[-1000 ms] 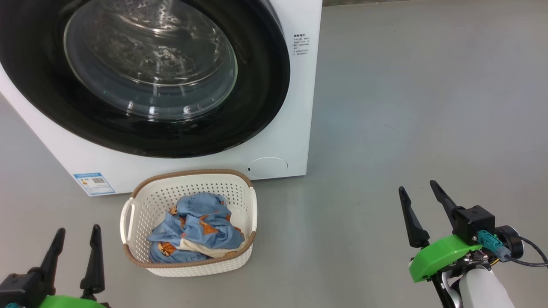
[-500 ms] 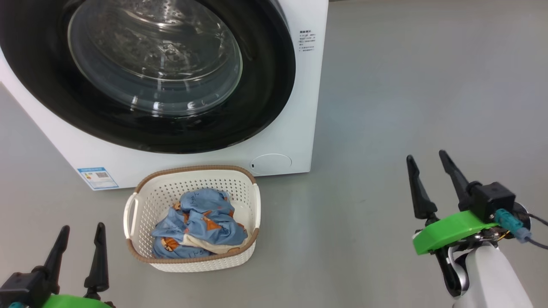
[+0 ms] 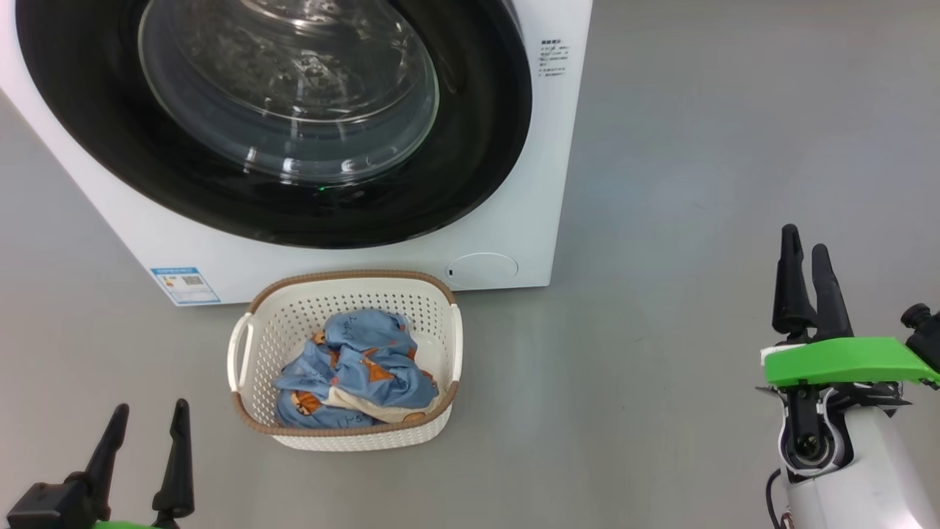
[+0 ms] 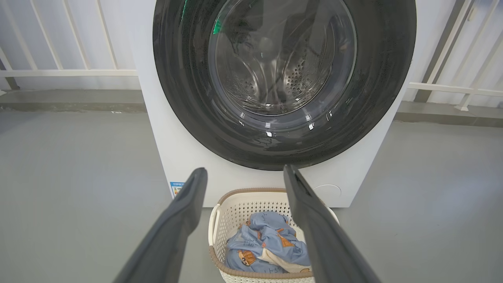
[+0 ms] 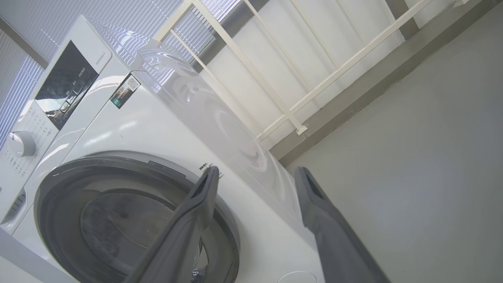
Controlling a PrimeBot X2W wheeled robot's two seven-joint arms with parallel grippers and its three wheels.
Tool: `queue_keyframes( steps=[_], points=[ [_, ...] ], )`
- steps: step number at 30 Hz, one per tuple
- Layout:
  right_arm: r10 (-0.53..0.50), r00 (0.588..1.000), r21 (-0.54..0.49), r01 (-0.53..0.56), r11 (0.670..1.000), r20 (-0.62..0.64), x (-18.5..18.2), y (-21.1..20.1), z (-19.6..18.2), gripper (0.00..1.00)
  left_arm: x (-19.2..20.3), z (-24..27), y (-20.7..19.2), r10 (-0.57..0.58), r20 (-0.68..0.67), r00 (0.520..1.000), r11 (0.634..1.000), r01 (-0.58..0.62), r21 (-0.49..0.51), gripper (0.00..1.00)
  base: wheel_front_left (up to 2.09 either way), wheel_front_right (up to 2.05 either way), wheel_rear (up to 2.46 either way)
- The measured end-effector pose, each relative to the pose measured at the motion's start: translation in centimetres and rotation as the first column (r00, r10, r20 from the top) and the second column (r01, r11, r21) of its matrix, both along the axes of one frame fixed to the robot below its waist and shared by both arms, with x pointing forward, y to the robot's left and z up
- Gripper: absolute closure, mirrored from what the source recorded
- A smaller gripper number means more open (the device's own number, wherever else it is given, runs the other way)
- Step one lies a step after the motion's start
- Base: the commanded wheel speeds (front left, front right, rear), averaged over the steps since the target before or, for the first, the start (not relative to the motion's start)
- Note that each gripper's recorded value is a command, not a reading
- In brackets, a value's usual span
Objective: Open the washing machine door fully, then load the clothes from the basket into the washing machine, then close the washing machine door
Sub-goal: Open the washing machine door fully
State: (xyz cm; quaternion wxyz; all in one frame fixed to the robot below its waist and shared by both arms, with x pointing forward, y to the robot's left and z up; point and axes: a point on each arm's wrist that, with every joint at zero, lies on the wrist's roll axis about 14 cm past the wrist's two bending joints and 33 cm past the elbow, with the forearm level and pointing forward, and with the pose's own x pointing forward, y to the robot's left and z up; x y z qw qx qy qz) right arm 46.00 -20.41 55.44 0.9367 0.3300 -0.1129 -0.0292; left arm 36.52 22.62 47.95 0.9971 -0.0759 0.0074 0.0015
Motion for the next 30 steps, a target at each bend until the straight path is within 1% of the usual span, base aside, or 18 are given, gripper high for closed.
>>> queue_keyframes(
  steps=[1, 2, 3, 4, 5, 10, 14, 20, 30],
  points=[
    [0.0, 1.0, 0.052, 0.001, 0.999, -0.005, 0.2, 0.0, -0.3, 0.04, 0.0, -0.1, 0.1, 0.002, -0.002, 1.0, 1.0, -0.002, 0.0, 0.0, 0.0, 0.0, 0.0],
    [-0.001, 1.0, 0.091, 0.002, 0.996, -0.009, 0.4, 0.0, -0.6, 0.52, -0.1, -0.1, 0.1, 0.005, -0.004, 1.0, 1.0, -0.005, -0.002, 0.0, 0.0, 0.0, 0.0],
    [0.0, 1.0, 0.132, 0.002, 0.991, -0.014, 0.6, 0.0, -0.8, 0.62, -0.1, -0.2, 0.2, 0.007, -0.006, 1.0, 1.0, -0.007, -0.003, 0.0, 0.0, 0.0, 0.0],
    [0.001, 1.0, 0.176, 0.002, 0.984, -0.021, 0.8, 0.1, -1.1, 0.95, -0.1, -0.3, 0.2, 0.008, -0.008, 1.0, 1.0, -0.008, -0.003, 0.0, 0.0, 0.0, 0.0],
    [0.004, 1.0, 0.209, 0.001, 0.978, -0.024, 1.0, 0.2, -1.3, 1.0, -0.1, -0.3, 0.3, 0.009, -0.01, 1.0, 1.0, -0.01, -0.003, 0.0, 0.0, 0.0, 0.0],
    [0.036, 0.999, 0.35, -0.028, 0.936, -0.014, 2.7, 1.2, -0.8, 1.0, -0.2, -0.7, 0.4, 0.014, -0.022, 1.0, 1.0, -0.014, -0.009, 0.0, 0.0, 0.0, 0.0],
    [0.054, 0.999, 0.415, -0.047, 0.909, -0.005, 4.0, 1.5, -0.3, 1.0, -0.1, -1.1, 0.3, 0.013, -0.035, 0.999, 1.0, -0.014, -0.01, 0.0, 0.0, 0.0, 0.0],
    [0.082, 0.995, 0.45, -0.05, 0.892, -0.052, 6.3, 1.6, -1.2, 1.0, 0.2, -2.0, 0.2, 0.011, -0.06, 0.998, 1.0, -0.013, -0.023, 0.0, 0.0, 0.0, 0.0],
    [0.2, 0.976, 0.494, -0.132, 0.86, -0.088, 11.3, 4.1, -0.7, 1.0, 2.1, -2.3, 0.5, 0.001, -0.067, 0.998, 1.0, -0.003, -0.023, 0.0, 0.0, 0.0, 0.0]
  ],
)
